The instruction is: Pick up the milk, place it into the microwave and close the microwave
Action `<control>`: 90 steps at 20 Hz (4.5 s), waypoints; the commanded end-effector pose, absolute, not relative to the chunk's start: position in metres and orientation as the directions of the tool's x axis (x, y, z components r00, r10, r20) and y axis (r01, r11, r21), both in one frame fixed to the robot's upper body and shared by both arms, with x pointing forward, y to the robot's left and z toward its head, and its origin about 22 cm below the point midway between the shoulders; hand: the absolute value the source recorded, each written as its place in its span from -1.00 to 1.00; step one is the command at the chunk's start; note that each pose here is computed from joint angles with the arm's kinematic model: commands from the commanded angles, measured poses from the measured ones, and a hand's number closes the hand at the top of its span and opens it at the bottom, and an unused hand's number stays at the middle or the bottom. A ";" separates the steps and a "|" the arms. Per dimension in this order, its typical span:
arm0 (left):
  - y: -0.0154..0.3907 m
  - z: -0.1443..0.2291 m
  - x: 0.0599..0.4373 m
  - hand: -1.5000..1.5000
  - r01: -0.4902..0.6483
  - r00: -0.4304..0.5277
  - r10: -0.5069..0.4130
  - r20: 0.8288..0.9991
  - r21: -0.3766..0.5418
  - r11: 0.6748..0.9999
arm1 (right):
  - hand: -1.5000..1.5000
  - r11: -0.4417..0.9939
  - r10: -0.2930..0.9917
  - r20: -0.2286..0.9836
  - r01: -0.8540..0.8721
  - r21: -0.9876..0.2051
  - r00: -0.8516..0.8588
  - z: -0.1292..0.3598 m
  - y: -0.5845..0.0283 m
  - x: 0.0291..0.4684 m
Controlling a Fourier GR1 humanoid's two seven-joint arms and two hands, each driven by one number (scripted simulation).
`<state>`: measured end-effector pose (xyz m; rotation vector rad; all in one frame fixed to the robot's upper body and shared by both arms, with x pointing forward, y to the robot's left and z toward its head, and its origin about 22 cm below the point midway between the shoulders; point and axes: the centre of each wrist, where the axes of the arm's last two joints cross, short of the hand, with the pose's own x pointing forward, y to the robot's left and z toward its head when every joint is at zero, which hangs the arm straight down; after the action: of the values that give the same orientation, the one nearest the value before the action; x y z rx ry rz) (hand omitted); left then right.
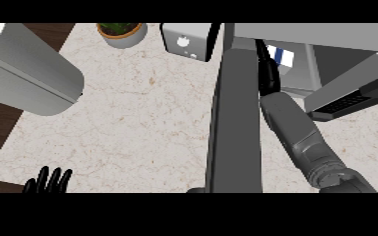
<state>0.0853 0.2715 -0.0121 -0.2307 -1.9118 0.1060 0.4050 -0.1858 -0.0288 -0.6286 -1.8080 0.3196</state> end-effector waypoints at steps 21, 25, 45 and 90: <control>0.269 -0.012 0.074 -1.00 0.086 -0.277 0.184 0.943 -0.166 0.982 | -1.00 0.992 0.128 0.946 0.037 -0.122 -0.299 -0.123 -0.224 0.319; 0.245 -0.021 0.072 -1.00 0.134 -0.251 0.186 0.950 -0.157 0.979 | -1.00 0.993 0.093 0.956 -0.043 -0.109 -0.277 -0.138 -0.251 0.295; 0.208 -0.031 0.130 1.00 0.441 -0.141 0.058 0.988 0.011 0.897 | -1.00 0.986 0.139 0.961 0.118 -0.113 -0.239 -0.141 -0.378 0.203; 0.015 -0.045 0.232 -1.00 0.698 -0.155 -0.147 0.977 0.213 0.684 | -1.00 0.998 -0.016 0.914 -0.063 -0.011 -0.406 -0.058 -0.436 0.223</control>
<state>0.2290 0.0372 -0.0627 -0.4191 -1.5193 -0.7979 0.2126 -0.4359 -0.0699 -0.1076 -1.9056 0.0279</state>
